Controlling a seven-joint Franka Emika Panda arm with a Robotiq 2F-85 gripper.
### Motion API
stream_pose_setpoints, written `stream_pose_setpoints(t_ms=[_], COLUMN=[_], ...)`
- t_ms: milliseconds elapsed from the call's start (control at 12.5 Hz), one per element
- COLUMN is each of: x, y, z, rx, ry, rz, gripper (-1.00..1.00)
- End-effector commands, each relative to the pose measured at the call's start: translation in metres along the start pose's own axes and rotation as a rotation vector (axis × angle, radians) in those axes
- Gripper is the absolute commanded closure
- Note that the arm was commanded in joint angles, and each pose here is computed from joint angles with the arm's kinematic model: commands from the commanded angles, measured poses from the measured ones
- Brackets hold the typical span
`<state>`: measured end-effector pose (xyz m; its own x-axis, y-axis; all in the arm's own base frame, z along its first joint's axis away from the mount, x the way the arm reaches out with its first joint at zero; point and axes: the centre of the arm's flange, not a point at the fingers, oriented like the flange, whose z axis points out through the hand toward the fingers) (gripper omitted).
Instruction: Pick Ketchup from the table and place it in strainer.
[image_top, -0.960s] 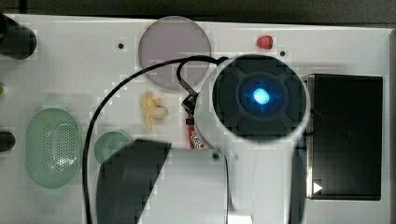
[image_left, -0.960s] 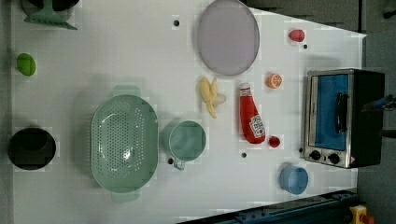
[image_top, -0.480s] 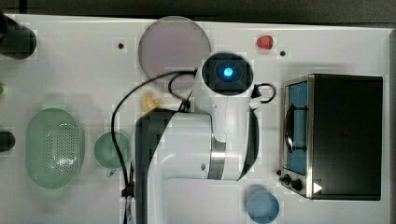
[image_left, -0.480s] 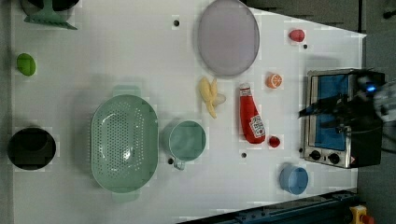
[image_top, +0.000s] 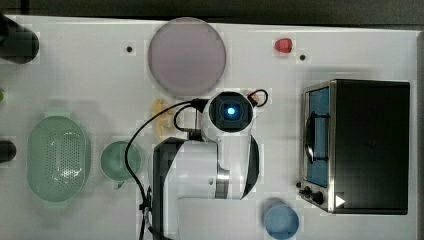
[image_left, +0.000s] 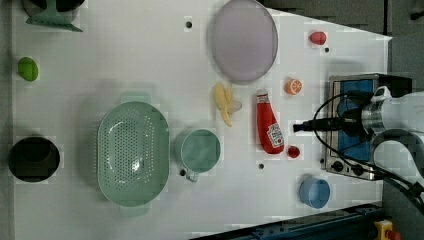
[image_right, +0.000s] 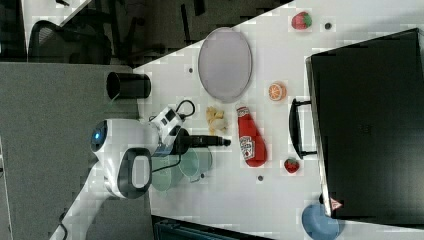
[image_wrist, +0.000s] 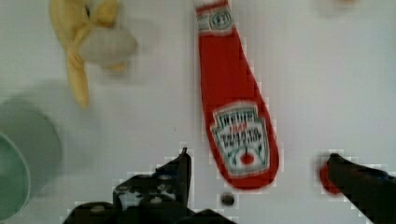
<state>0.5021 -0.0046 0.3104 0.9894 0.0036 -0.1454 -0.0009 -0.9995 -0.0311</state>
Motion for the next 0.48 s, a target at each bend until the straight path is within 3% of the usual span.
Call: stream_pose_setpoints(t_ms=[80, 240, 480], x=[0.0, 0.007, 0.014], y=[-0.003, -0.004, -0.008], z=[0.035, 0.063, 0.101], rx=[-0.011, -0.045, -0.038], ry=[0.005, 0.011, 0.014], rz=[-0.126, -0.17, -0.184], gripper=[-1.0, -1.0, -1.0])
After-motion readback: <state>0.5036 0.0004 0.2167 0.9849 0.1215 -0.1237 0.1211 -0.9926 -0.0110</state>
